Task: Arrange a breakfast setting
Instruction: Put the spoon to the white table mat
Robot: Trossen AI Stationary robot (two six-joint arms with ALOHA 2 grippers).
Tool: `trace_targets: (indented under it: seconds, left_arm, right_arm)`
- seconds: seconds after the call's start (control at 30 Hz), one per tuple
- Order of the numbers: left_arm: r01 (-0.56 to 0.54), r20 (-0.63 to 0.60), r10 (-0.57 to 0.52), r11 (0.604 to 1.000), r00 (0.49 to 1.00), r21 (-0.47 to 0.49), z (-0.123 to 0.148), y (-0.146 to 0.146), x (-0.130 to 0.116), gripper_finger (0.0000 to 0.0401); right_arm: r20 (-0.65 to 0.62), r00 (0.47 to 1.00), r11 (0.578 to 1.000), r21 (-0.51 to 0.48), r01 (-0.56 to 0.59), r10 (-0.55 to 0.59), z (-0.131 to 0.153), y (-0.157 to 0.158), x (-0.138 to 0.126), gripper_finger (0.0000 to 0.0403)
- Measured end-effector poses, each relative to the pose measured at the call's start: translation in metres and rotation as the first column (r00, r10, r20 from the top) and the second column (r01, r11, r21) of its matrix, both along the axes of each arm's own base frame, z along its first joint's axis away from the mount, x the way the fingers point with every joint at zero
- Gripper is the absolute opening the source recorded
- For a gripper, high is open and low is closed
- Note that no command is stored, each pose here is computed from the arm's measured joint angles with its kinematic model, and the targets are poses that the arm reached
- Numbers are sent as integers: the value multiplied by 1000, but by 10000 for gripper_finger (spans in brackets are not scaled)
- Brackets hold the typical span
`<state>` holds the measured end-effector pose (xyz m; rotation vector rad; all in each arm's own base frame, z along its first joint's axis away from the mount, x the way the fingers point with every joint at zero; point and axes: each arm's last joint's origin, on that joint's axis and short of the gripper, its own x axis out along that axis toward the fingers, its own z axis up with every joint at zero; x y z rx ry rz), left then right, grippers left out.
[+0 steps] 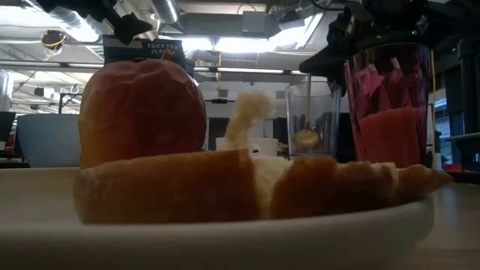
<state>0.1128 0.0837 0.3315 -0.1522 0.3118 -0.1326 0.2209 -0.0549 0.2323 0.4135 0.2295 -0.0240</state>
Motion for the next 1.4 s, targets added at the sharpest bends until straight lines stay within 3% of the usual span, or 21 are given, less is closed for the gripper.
trace_targets:
  seconds: [0.17,0.43,0.63,0.97,1.2,1.4]
  left_arm:
    - [3,2,-4,997,1000,71,0,0,0,390]
    - [-113,-49,122,981,991,154,-2,4,0,390]
    - [-4,-51,13,984,999,178,-6,0,-2,390]
    - [45,-106,-30,989,994,144,-13,-4,-5,390]
    - [56,-98,-43,989,994,137,-13,-4,-5,390]
    - [54,-91,-45,994,995,91,-12,-5,-5,390]
  right_arm:
    - [-57,998,999,-39,-23,21,14,-1,4,12]
    - [-79,996,994,-102,-49,42,56,-3,10,12]
    - [-94,994,985,-160,-63,48,98,-3,9,12]
    - [27,1000,972,-237,7,0,165,-2,1,12]
    - [56,992,975,-182,124,-115,176,-4,-1,12]
    - [35,994,986,-125,109,-106,168,-1,14,12]
